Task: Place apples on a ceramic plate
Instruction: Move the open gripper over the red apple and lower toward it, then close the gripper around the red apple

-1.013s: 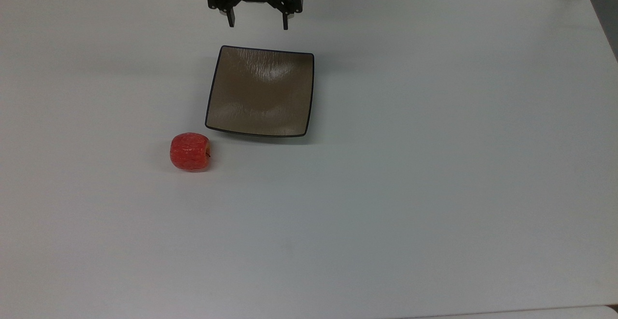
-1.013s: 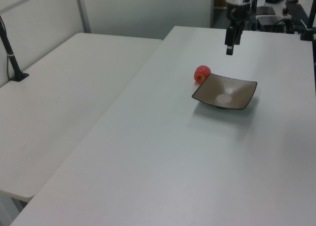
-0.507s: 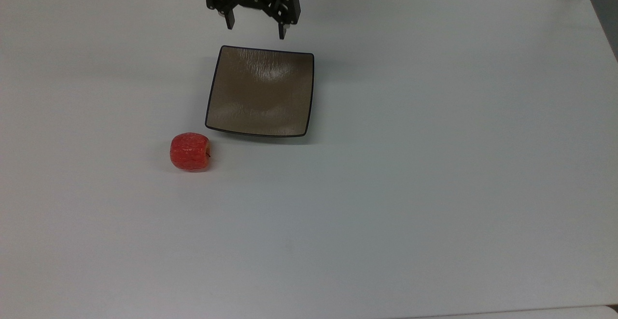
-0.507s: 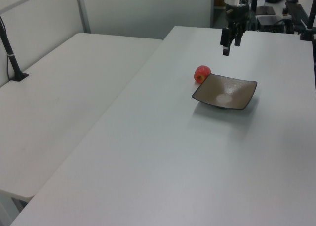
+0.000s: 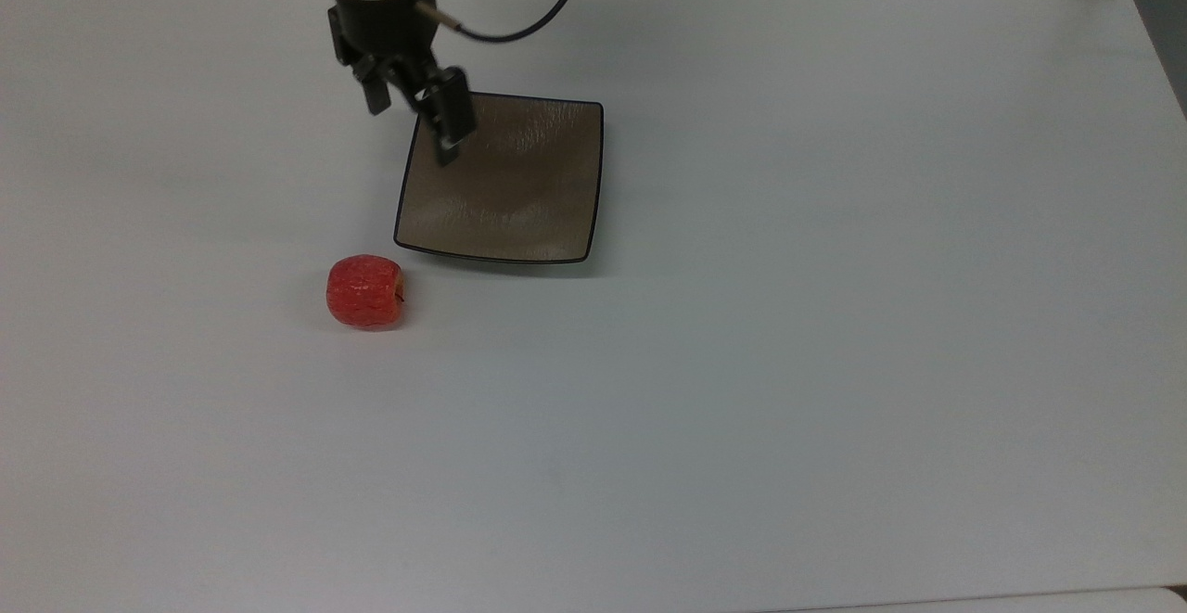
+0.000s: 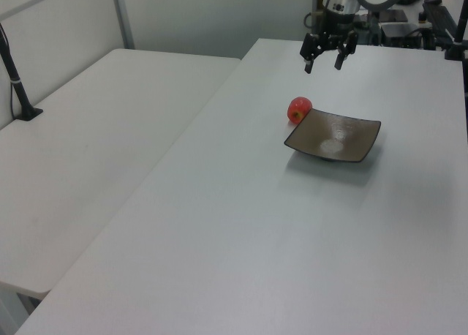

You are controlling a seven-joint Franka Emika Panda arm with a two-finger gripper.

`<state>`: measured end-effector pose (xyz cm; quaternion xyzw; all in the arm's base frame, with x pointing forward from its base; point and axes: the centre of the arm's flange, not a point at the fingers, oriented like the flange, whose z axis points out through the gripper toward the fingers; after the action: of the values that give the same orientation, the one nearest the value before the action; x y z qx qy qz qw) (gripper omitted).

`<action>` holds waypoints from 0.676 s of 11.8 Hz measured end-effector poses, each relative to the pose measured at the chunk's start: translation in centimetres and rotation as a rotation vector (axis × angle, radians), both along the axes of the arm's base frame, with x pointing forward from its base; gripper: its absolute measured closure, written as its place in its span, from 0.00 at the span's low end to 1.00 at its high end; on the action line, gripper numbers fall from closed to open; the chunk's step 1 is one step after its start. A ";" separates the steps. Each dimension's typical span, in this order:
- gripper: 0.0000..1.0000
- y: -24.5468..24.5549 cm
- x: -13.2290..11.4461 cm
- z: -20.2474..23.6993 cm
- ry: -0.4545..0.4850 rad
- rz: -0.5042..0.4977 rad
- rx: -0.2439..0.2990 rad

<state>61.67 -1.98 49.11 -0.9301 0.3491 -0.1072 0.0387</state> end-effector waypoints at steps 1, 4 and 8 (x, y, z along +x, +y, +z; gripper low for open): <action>0.00 -1.1 0.8 -0.8 -0.028 -0.088 0.014; 0.00 -4.1 2.5 -3.6 -0.074 -0.314 0.053; 0.00 -6.1 4.7 -9.3 -0.082 -0.493 0.079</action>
<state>66.35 -8.06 39.85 -0.8095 0.5675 -0.1374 0.0617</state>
